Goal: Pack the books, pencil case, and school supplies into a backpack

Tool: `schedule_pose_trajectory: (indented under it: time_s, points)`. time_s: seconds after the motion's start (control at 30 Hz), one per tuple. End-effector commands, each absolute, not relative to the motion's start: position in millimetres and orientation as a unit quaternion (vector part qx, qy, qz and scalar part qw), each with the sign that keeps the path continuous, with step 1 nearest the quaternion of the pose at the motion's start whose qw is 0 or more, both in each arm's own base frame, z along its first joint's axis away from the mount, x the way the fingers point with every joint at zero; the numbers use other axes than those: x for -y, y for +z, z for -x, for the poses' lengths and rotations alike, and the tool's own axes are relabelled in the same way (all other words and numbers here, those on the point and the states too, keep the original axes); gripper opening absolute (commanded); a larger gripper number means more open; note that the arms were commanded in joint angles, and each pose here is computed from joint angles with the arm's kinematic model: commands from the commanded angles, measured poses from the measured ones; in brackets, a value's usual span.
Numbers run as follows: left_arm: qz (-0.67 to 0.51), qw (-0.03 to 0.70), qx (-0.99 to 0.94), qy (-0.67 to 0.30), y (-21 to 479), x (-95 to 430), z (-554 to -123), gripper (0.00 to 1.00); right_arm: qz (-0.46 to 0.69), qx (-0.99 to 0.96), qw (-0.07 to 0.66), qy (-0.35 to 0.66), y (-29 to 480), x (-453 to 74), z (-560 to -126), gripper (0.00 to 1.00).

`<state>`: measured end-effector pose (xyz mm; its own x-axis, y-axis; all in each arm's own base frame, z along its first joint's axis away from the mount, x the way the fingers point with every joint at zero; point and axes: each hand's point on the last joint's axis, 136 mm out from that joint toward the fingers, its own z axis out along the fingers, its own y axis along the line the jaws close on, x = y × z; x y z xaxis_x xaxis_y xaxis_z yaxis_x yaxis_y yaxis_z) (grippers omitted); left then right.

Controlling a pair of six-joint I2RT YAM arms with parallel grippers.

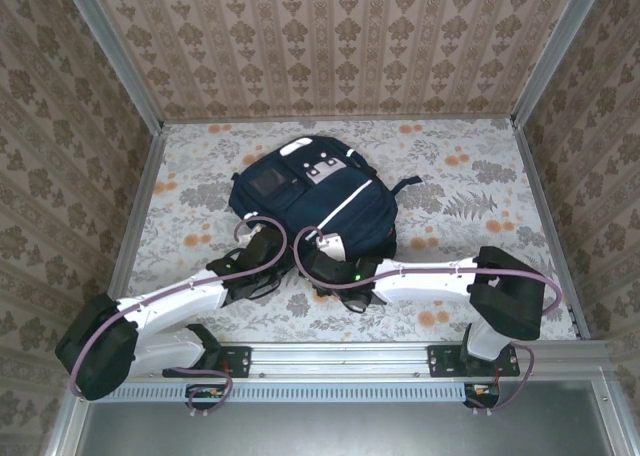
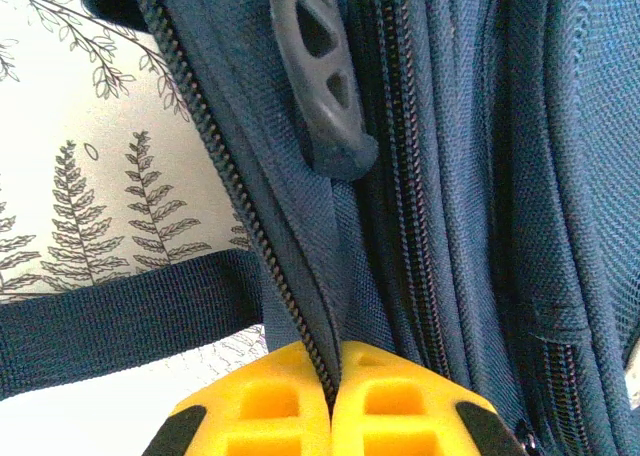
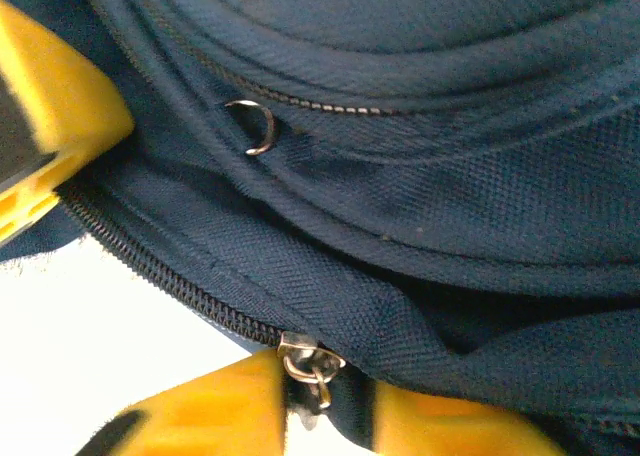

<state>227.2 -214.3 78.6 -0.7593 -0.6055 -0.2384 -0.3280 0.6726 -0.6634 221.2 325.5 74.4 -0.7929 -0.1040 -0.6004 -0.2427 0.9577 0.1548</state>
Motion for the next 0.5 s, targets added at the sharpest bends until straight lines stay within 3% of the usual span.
schedule_pose_trajectory:
  time_s: [0.0,0.03,0.47]
  points:
    - [0.277,0.237,-0.872,-0.326,96,218,-232,0.00,0.083,-0.931,0.335,0.118,84,-336,-230,0.06]
    - [0.279,0.236,-0.872,-0.326,94,217,-232,0.00,0.091,-0.928,0.338,0.128,88,-342,-229,0.00]
    - [0.278,0.227,-0.867,-0.345,91,230,-235,0.00,0.184,-0.902,0.298,0.252,107,-426,-207,0.00]
